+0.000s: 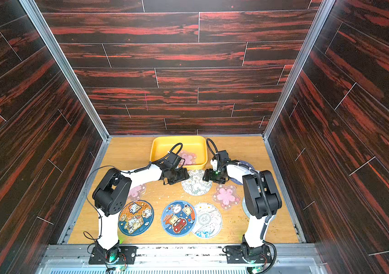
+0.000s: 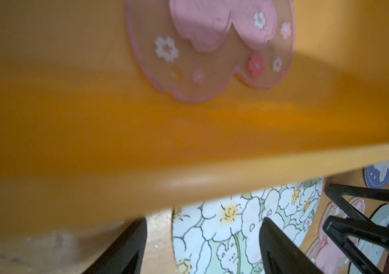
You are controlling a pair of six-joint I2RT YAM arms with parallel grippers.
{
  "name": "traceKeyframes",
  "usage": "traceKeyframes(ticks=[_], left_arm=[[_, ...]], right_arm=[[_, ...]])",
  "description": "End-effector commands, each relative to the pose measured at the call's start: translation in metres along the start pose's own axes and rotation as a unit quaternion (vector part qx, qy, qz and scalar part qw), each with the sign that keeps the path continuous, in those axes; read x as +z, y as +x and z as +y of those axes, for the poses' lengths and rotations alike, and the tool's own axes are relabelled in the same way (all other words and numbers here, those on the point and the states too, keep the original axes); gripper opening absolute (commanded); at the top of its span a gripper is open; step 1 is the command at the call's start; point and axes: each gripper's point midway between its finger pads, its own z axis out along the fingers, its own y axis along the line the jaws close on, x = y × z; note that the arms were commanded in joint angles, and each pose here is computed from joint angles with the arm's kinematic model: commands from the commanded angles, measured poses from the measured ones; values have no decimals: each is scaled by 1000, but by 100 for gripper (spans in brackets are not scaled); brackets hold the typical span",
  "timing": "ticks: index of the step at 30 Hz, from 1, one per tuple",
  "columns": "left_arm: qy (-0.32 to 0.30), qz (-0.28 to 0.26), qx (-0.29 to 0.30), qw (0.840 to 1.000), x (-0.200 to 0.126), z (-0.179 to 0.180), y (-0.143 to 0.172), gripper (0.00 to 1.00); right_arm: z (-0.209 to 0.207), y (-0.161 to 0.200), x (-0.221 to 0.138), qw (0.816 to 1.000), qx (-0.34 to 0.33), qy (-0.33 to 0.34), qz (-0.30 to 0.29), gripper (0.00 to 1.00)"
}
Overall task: Put the coasters into the storage box
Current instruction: Pick up the coaster from the center of the board.
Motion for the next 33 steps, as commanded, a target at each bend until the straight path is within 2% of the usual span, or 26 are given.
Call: traceKeyframes(ticks=[1,20,27,28,31,33], left_arm=[[-27,36,-11,999,6,13,19,78],[-22,59,-14,998,13,12,36,74],[-23,57,-14,998,9,13,37,74],[-22,57,-15,998,8,13,37,74],[-20,54,-16,998,5,13,38,74],[-17,51,-16,998,3,13,39,74]], right_arm=[[-2,22,18,999,-2,-9,39,75],[11,37,31,997,-5,-26,69,70],[11,33,24,998,-1,-19,53,46],[11,32,22,999,-1,-17,50,40],[13,29,16,999,-1,-15,42,13],[15,28,11,999,-3,-15,37,4]])
